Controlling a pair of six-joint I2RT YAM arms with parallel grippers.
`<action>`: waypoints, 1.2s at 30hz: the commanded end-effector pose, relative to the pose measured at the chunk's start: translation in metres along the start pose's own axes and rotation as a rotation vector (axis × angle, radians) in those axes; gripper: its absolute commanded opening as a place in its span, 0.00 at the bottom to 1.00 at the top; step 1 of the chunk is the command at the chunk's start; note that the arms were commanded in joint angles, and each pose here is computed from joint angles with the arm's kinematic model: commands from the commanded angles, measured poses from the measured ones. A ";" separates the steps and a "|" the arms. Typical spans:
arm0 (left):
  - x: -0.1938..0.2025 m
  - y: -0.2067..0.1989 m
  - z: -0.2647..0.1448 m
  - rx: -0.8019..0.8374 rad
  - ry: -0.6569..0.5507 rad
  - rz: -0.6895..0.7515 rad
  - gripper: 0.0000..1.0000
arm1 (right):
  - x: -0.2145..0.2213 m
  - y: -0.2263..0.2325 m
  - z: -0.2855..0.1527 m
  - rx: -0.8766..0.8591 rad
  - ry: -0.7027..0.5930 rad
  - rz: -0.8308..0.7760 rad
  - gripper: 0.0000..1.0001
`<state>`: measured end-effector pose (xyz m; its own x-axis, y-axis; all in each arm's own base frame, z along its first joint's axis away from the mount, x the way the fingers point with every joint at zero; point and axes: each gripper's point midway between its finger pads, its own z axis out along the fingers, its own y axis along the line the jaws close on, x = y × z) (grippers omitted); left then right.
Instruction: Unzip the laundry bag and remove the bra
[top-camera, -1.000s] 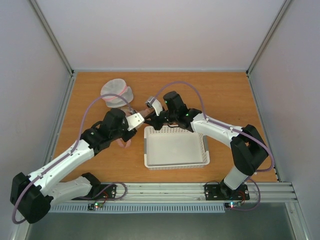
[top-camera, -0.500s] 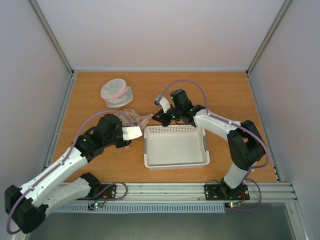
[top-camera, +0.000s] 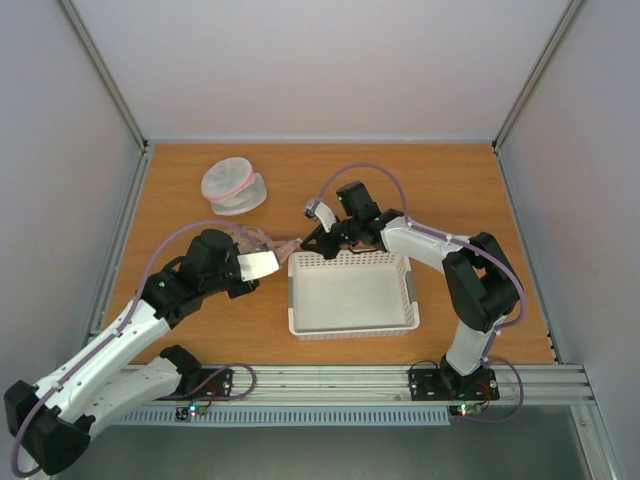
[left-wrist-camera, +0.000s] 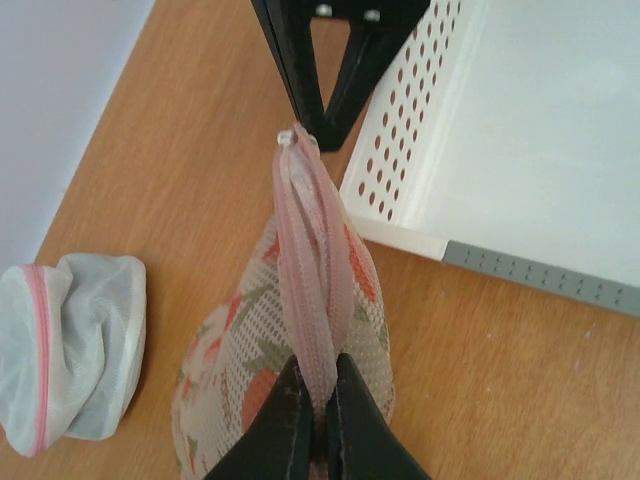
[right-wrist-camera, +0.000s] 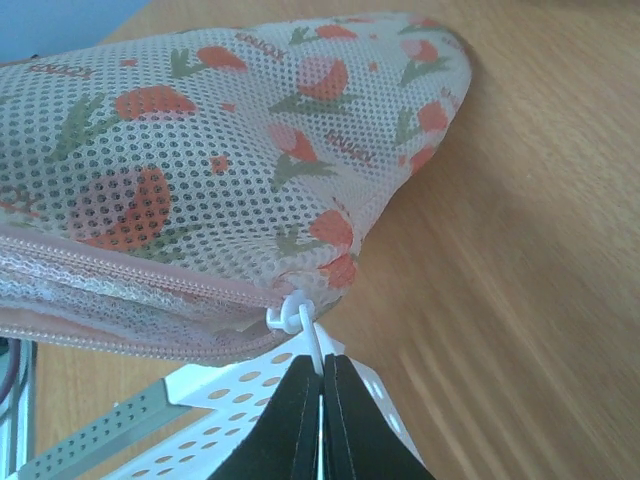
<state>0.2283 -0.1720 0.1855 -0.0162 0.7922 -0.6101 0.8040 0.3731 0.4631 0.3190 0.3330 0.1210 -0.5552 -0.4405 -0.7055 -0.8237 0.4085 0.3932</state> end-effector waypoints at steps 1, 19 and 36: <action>-0.044 0.015 -0.030 -0.038 -0.195 -0.018 0.01 | -0.007 -0.007 -0.005 0.017 -0.001 -0.033 0.01; 0.031 -0.003 0.015 -0.027 0.096 0.091 0.01 | -0.053 0.035 -0.055 0.153 -0.188 -0.294 0.46; 0.069 -0.074 0.020 0.286 0.157 0.148 0.26 | -0.053 0.079 -0.012 0.140 -0.144 -0.330 0.49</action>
<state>0.1958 -0.1457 0.1012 -0.0120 0.9083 -0.4181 0.9055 0.1873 0.3808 0.2645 0.3730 0.1803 -0.2383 -0.5006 -0.8322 -0.9438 0.3215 0.0769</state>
